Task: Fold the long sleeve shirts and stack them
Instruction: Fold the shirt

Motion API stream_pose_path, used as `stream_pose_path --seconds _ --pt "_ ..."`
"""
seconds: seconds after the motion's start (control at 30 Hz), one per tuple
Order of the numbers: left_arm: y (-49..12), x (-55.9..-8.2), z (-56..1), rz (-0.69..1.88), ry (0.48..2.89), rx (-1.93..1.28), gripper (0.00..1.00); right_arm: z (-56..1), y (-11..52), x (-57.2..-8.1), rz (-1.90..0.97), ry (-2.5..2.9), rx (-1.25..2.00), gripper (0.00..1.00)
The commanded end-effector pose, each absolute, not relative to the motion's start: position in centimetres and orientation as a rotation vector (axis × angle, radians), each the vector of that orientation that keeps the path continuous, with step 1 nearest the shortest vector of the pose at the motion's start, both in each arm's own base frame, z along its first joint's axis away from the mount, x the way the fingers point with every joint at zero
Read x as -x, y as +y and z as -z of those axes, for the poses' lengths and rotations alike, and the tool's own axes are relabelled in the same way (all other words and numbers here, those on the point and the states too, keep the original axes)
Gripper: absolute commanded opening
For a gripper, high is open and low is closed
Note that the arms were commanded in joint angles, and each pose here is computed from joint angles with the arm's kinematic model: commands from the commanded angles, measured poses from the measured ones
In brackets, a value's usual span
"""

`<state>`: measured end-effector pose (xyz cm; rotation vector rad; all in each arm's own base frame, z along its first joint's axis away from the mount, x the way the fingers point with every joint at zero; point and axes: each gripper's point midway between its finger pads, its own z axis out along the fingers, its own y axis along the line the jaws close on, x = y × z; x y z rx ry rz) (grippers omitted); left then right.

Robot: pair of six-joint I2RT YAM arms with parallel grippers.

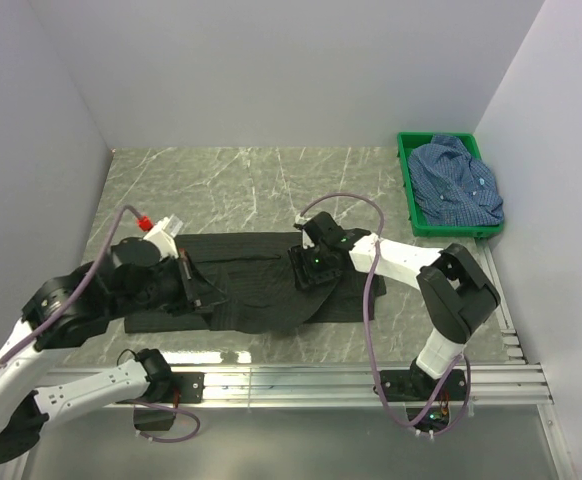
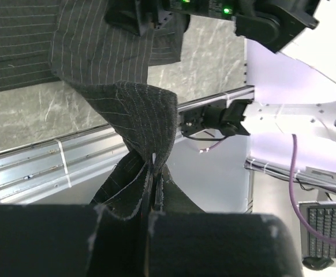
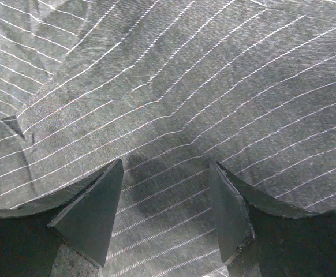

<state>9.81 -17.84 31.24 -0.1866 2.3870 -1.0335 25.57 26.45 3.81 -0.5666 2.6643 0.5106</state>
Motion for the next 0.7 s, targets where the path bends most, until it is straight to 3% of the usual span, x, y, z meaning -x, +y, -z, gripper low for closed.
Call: stream_pose_path --seconds 0.0,0.23,0.47,0.67 --pt "-19.6 -10.9 -31.7 1.075 2.371 0.203 0.00 -6.2 26.4 -26.8 -0.480 2.579 0.588 0.68" --pt "-19.7 -14.9 -29.0 0.816 2.424 0.479 0.01 -9.7 24.5 -27.8 -0.379 2.477 0.513 0.69" --pt "-18.2 -21.9 -27.8 0.646 2.295 0.681 0.02 -12.9 22.6 -27.9 -0.352 2.365 0.376 0.69" --pt "-13.4 -28.1 -25.0 0.512 2.205 0.918 0.03 -13.8 21.6 -26.9 -0.369 2.331 0.357 0.69"
